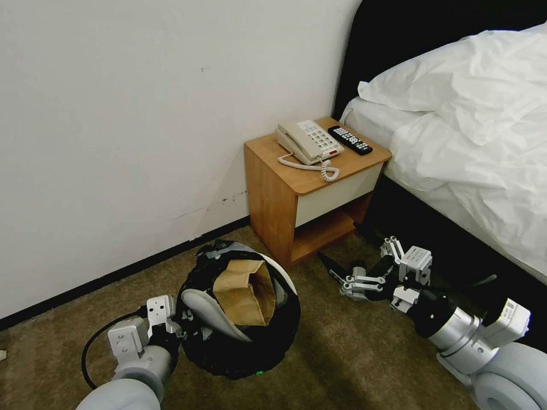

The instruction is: Pick up the trash bin, then pick up the garbage from the floor and place it into the trash bin.

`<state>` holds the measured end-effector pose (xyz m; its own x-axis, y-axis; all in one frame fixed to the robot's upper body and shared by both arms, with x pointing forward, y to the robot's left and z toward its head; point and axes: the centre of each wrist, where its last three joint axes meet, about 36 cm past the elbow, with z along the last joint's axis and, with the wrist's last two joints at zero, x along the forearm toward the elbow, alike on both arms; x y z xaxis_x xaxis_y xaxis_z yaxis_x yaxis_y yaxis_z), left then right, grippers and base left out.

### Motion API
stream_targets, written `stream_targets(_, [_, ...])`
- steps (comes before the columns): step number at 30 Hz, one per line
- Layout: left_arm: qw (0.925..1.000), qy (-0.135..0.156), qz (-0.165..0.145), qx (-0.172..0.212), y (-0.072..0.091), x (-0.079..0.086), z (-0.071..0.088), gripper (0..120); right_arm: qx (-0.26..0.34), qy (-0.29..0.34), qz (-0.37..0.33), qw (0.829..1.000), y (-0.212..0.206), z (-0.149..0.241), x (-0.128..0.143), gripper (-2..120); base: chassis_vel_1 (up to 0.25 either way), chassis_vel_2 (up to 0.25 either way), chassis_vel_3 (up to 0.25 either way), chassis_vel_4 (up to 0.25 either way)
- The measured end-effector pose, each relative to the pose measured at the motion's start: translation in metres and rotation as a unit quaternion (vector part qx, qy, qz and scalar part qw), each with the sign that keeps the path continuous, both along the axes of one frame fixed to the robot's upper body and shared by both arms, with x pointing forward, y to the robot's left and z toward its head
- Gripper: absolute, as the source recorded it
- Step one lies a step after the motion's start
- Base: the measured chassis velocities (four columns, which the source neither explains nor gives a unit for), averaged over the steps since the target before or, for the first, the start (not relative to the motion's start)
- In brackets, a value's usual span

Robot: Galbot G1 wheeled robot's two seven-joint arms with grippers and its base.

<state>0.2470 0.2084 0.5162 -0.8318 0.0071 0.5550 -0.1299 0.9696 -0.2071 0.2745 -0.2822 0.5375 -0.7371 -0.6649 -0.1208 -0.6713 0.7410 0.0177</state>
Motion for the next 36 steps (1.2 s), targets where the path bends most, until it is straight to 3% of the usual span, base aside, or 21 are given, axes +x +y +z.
stream_targets(9, [1.0000, -0.005, 0.000, 0.002, 0.000, -0.001, -0.001, 0, -0.011, 0.000, -0.004, 1.000, -0.003, -0.004, -0.001, 100, 0.000, 0.000, 0.000, 0.000])
stream_targets(16, [0.9999, -0.014, 0.001, 0.006, 0.002, 0.000, 0.000, 0, -0.056, -0.020, -0.038, 0.997, -0.026, -0.010, 0.009, 100, 0.000, 0.000, 0.000, 0.000])
stream_targets(36, [0.9997, -0.021, 0.000, 0.010, 0.005, 0.005, 0.000, 0, -0.047, -0.008, -0.044, 0.998, -0.029, -0.015, 0.011, 100, 0.000, 0.000, 0.000, 0.000])
